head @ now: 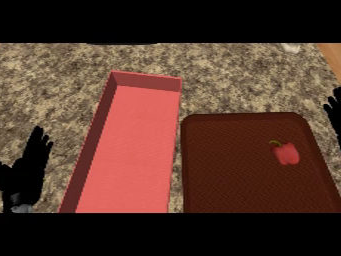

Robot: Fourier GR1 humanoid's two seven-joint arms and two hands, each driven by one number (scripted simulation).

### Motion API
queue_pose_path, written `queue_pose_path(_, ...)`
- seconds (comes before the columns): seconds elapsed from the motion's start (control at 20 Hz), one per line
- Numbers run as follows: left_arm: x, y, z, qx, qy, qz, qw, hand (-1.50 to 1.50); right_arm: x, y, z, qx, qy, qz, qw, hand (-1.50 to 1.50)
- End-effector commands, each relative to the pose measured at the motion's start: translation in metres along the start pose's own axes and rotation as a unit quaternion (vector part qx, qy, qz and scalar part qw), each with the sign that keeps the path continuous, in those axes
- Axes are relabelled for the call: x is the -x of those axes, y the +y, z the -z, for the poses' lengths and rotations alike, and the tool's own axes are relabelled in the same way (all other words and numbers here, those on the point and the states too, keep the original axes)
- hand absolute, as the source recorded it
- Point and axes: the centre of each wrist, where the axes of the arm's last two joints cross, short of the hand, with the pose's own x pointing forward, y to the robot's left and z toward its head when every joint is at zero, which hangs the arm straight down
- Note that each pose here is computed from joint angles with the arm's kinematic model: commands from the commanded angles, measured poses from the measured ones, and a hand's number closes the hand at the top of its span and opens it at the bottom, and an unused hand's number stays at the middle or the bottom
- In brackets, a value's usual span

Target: Pick the bell pepper from the tray and place it in the cardboard box

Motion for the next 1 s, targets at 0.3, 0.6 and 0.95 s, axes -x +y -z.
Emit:
queue_pose_path(0.3, -0.031, 0.036, 0.020, -0.010, -0.069, 0.169, 0.9832, 0.00, -0.100, 0.004, 0.018, -0.271, -0.264, -0.158, 0.912, -1.50)
queue_pose_path(0.6, -0.054, 0.045, 0.034, -0.006, -0.104, 0.231, 0.9673, 0.00, 0.004, -0.015, 0.005, -0.388, -0.255, -0.001, 0.886, -1.50)
queue_pose_path(0.95, -0.056, 0.037, 0.039, 0.000, -0.108, 0.248, 0.9628, 0.00, 0.004, -0.062, 0.024, -0.422, -0.331, -0.046, 0.843, -1.50)
